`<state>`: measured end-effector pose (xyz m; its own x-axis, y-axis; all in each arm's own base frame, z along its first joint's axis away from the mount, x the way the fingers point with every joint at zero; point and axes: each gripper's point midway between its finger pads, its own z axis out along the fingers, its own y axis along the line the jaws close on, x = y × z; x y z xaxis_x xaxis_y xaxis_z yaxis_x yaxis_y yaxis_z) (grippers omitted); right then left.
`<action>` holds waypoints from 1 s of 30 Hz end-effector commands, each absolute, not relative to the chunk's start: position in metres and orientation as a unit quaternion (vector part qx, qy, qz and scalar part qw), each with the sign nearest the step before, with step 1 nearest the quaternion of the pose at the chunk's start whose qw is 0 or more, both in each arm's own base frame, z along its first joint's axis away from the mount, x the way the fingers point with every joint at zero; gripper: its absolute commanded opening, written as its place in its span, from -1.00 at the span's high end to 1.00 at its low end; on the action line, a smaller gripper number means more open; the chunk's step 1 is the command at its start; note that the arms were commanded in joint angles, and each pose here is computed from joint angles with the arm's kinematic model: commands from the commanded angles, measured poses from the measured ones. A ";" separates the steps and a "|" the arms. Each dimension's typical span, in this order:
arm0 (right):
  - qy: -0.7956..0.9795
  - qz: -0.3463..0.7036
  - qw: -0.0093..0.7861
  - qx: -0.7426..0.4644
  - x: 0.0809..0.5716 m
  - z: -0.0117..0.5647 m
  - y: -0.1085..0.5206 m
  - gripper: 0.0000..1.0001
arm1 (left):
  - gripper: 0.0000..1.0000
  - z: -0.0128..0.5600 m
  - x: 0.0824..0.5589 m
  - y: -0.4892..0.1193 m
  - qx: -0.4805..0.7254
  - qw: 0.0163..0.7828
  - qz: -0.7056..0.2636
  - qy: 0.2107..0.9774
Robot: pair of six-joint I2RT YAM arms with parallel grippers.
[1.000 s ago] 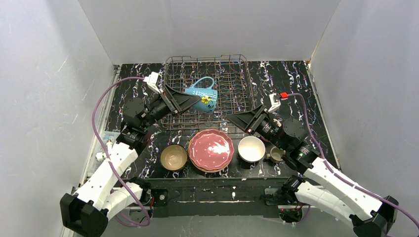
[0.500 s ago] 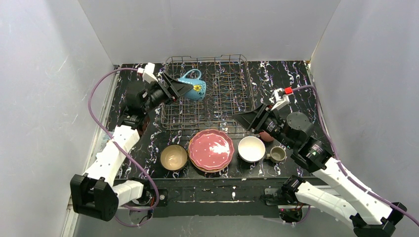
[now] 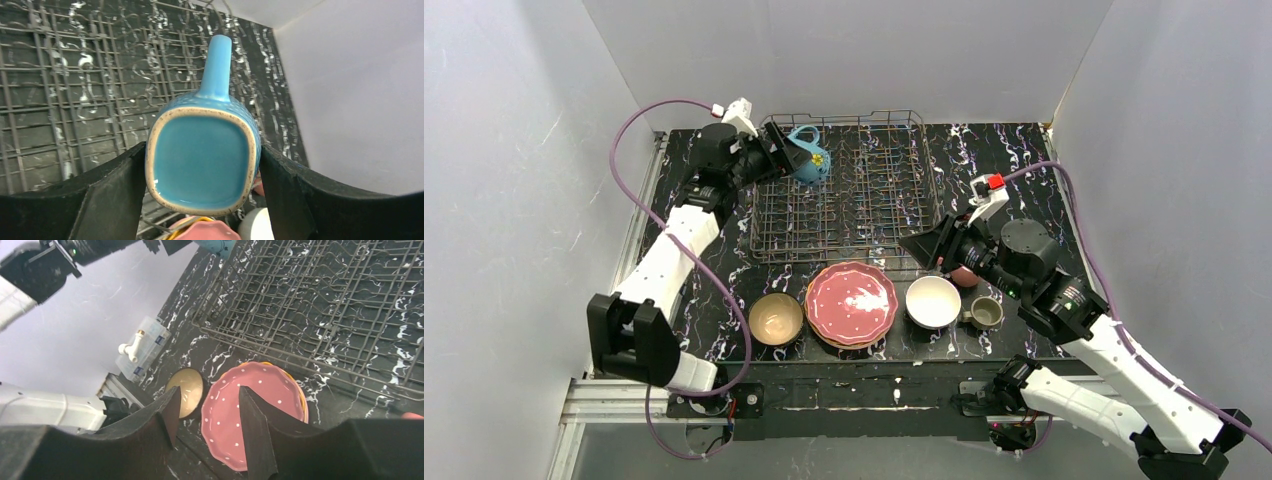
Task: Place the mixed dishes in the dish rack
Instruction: Turn the cup upside down in the dish rack.
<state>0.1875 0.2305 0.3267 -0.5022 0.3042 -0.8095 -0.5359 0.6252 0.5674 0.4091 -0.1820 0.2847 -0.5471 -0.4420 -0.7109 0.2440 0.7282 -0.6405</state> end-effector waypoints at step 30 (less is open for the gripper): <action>0.780 0.303 0.523 -0.163 0.201 0.311 0.210 -0.15 | 1.00 0.205 0.584 -0.129 -0.026 0.512 -0.067 0.856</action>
<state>0.1946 0.2107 0.2922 -0.4530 0.0418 -0.8905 -0.5650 0.7592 0.3231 0.5611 -0.1371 0.1607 -0.5837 -0.1280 -0.8018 0.0309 0.9833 -0.1795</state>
